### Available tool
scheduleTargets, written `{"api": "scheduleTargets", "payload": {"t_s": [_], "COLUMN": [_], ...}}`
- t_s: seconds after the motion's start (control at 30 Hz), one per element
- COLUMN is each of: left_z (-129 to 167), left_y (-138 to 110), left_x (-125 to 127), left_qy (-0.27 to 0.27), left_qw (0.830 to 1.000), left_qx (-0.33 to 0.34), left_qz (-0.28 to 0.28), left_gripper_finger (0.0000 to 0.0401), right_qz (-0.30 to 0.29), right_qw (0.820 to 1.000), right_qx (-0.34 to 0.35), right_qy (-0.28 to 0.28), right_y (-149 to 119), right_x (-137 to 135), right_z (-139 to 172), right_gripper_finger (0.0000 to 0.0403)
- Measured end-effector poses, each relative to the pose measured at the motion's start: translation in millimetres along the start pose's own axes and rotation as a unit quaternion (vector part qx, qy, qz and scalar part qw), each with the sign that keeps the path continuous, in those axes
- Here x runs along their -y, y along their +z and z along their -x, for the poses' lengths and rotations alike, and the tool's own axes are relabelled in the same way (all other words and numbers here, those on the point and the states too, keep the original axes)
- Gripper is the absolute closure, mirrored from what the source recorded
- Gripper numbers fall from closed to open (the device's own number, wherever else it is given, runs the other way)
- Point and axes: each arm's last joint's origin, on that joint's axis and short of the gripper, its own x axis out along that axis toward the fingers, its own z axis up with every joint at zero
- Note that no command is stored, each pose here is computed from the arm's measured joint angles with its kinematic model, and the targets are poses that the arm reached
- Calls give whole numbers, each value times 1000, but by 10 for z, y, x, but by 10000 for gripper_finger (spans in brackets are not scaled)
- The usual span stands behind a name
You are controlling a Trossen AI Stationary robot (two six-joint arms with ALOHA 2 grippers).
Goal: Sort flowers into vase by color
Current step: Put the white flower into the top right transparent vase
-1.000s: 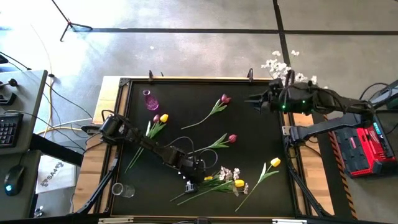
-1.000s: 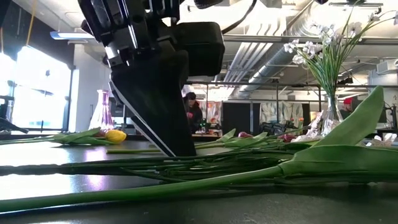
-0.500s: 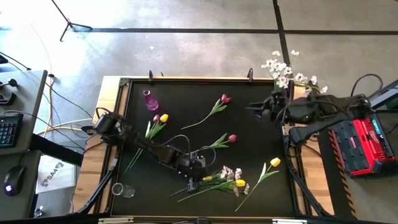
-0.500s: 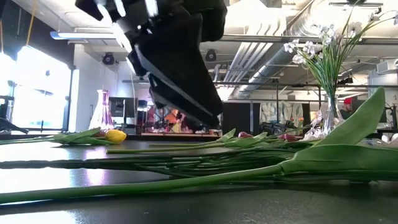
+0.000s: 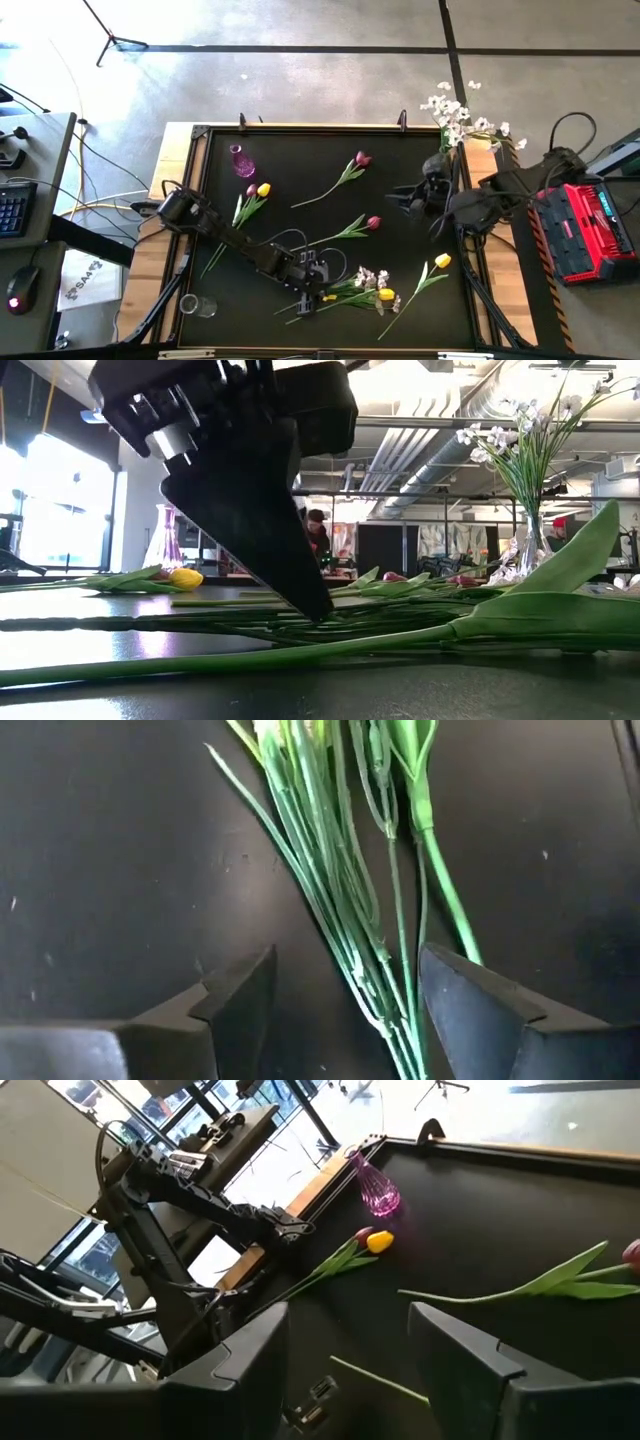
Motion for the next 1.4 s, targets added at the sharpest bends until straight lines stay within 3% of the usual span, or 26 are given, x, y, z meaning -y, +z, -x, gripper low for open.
{"api": "scheduleTargets", "payload": {"t_s": [0.2, 0.33, 0.57, 0.83, 1.03, 1.2, 1.3, 1.4], "left_z": [-73, -79, -64, 168, 616, 994, 991, 767], "left_y": [-75, -100, -83, 73, 316, 554, 567, 465], "left_x": [3, -25, -64, -93, -153, -208, -202, -165], "left_qy": [40, 80, 91, 76, 67, 41, 61, 52], "left_qw": [999, 996, 996, 996, 995, 985, 981, 988], "left_qx": [-8, -6, -3, 26, 67, 144, 161, 123], "left_qz": [-21, -24, -11, 40, 36, 90, 92, 72], "left_gripper_finger": [203, 269, 390, 396, 396, 396, 396, 396], "right_qz": [-17, -23, -42, -49, -47, -34, -32, -31], "right_qw": [1000, 1000, 999, 997, 992, 990, 990, 990], "right_qx": [1, 2, 12, 42, 83, 76, 72, 71], "right_qy": [-1, 11, 16, 36, 86, 115, 119, 119], "right_y": [-141, -248, -404, -470, -440, -435, -450, -451], "right_x": [-90, -179, -262, -347, -484, -516, -517, -516], "right_z": [-26, -20, 28, 138, 333, 458, 487, 488], "right_gripper_finger": [210, 210, 210, 210, 210, 210, 210, 210]}}
